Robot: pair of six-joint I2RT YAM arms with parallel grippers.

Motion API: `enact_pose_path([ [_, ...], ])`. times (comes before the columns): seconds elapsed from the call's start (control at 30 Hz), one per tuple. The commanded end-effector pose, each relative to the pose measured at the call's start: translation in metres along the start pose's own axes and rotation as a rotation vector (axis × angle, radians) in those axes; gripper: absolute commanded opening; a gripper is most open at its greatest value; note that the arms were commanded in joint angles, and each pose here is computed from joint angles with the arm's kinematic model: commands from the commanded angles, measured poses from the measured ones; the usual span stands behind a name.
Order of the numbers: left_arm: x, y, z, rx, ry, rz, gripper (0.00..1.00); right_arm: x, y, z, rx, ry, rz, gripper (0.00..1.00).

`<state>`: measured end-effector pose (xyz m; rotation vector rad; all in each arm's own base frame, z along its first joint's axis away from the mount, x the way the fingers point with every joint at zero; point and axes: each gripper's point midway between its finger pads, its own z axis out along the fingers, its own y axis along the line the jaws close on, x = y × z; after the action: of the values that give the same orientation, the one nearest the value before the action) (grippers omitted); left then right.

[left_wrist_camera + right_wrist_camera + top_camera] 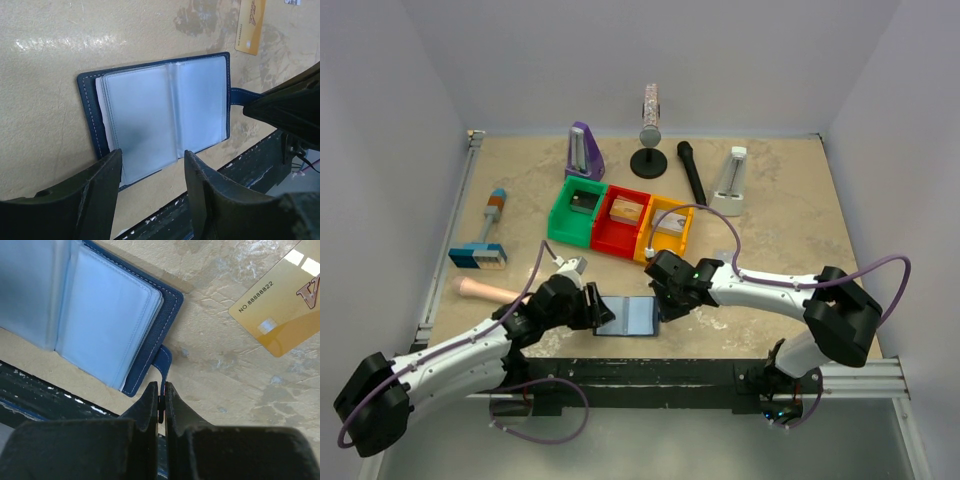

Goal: Take the credit cards out of the card holder
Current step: Remove the credit card from the card holder.

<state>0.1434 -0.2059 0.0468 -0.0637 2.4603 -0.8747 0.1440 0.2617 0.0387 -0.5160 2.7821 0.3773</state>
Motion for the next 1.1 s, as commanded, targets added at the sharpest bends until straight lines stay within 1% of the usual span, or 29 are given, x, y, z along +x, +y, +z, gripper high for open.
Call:
enact_pose_path([
  [0.0, -0.009, -0.019, 0.001, 0.064, -0.011, 0.028, 0.57, -0.005, 0.009, -0.003, -0.038, -0.022, 0.016, 0.00],
  [0.43, 0.001, -0.010, 0.009, 0.025, 0.033, 0.026, 0.56, -0.007, 0.013, -0.006, -0.052, -0.020, 0.018, 0.00],
  [0.73, -0.004, -0.004, 0.004, 0.002, -0.001, 0.018, 0.56, -0.005, 0.012, -0.004, -0.046, -0.014, 0.019, 0.00],
  [1.07, 0.003, -0.004, 0.009, 0.006, 0.032, 0.014, 0.56, -0.008, 0.014, -0.003, -0.051, -0.022, 0.018, 0.00],
])
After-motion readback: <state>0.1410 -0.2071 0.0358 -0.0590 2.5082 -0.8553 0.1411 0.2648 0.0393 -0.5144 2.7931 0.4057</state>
